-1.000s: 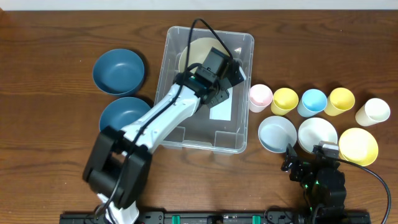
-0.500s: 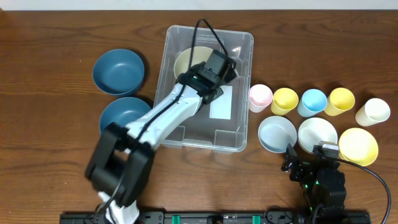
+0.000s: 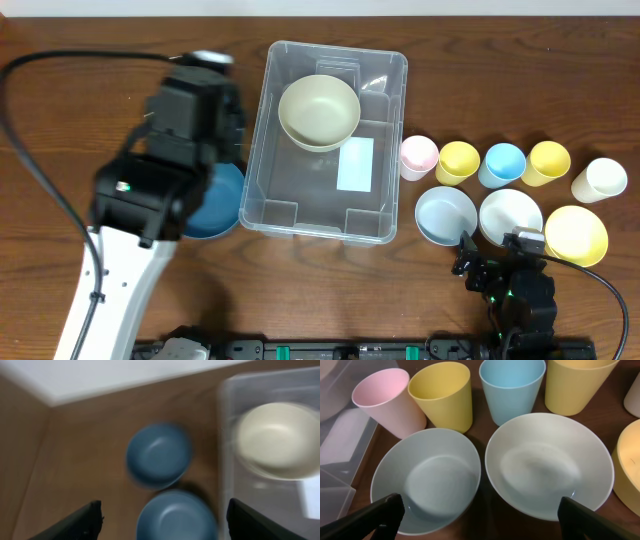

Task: Pack container
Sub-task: 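Release the cream bowl and move the left gripper to the upper teal bowl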

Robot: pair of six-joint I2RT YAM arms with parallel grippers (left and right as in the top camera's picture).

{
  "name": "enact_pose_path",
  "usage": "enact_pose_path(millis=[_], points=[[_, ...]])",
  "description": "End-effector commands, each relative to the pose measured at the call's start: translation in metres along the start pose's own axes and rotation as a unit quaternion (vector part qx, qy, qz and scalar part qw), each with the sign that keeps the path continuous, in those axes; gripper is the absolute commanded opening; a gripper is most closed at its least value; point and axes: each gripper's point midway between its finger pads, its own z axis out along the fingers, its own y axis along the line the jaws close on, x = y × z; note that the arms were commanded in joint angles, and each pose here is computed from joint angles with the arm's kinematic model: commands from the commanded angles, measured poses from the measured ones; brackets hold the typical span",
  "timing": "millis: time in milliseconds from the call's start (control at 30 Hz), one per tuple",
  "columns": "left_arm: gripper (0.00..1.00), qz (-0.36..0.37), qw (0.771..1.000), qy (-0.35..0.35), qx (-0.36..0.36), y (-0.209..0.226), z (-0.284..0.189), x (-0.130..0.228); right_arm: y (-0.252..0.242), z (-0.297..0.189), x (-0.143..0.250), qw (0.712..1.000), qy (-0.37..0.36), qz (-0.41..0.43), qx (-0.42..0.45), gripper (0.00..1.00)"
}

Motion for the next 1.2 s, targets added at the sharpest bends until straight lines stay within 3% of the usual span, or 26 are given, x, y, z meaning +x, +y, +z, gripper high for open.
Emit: enact_pose_path(millis=[0,100,267,500,900,1167], points=[[0.8,-0.074,0.994,0.077,0.013,0.009,0.037,0.028,-0.002,0.0,0.001,1.0,-0.001,0.007,0.004,0.99],[0.8,-0.044,0.99,0.113,0.071,-0.003,0.063,0.039,-0.002,0.0,0.001,1.0,-0.001,0.007,0.004,0.99],[0.8,-0.047,0.982,0.172,0.063,-0.005,0.119,0.057,-0.002,0.0,0.001,1.0,-0.001,0.007,0.004,0.99],[0.8,0.02,0.964,0.24,0.114,-0.04,0.197,0.096,-0.002,0.0,0.001,1.0,-0.001,0.007,0.004,0.99],[0.8,0.023,0.957,0.265,0.113,-0.052,0.245,0.122,-0.002,0.0,0.001,1.0,-0.001,0.007,0.004,0.99],[0.6,0.019,0.953,0.28,0.11,-0.052,0.264,0.137,-0.002,0.0,0.001,1.0,-0.001,0.007,0.004,0.99]])
